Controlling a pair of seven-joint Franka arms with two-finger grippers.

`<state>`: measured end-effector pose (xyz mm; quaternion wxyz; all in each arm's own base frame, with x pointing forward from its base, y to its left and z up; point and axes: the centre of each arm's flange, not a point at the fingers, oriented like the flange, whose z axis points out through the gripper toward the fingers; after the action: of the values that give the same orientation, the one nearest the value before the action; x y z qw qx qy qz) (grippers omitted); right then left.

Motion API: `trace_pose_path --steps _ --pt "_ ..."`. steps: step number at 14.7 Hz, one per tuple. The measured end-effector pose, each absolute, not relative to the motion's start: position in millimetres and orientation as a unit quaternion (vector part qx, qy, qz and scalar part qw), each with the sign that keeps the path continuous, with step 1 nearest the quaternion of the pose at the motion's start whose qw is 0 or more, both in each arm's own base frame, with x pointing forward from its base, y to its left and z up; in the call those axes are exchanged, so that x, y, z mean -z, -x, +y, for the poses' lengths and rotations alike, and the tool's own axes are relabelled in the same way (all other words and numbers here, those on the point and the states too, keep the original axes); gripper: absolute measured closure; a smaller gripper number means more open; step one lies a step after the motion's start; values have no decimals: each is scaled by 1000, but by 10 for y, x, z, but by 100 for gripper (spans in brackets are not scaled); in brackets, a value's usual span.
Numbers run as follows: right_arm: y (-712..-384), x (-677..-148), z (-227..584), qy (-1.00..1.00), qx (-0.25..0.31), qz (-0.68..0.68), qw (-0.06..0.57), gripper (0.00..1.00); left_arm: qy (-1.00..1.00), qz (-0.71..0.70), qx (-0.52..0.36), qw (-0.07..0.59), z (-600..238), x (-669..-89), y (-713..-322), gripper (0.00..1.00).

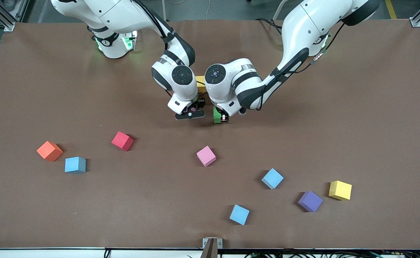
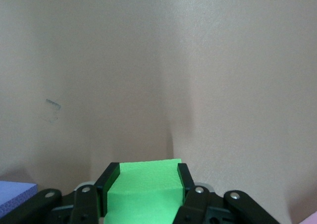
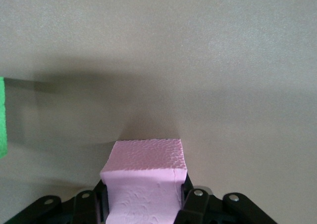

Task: Arrange 11 blocks into digit 3

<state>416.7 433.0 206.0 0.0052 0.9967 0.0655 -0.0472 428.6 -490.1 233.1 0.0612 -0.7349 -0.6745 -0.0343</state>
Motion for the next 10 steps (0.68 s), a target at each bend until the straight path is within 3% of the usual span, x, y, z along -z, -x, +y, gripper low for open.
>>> trace_pose_path --steps 10 --pt "-4150 -2059 4328 -997 48 66 6 47 738 -670 34 63 -4932 -2312 -4227 82"
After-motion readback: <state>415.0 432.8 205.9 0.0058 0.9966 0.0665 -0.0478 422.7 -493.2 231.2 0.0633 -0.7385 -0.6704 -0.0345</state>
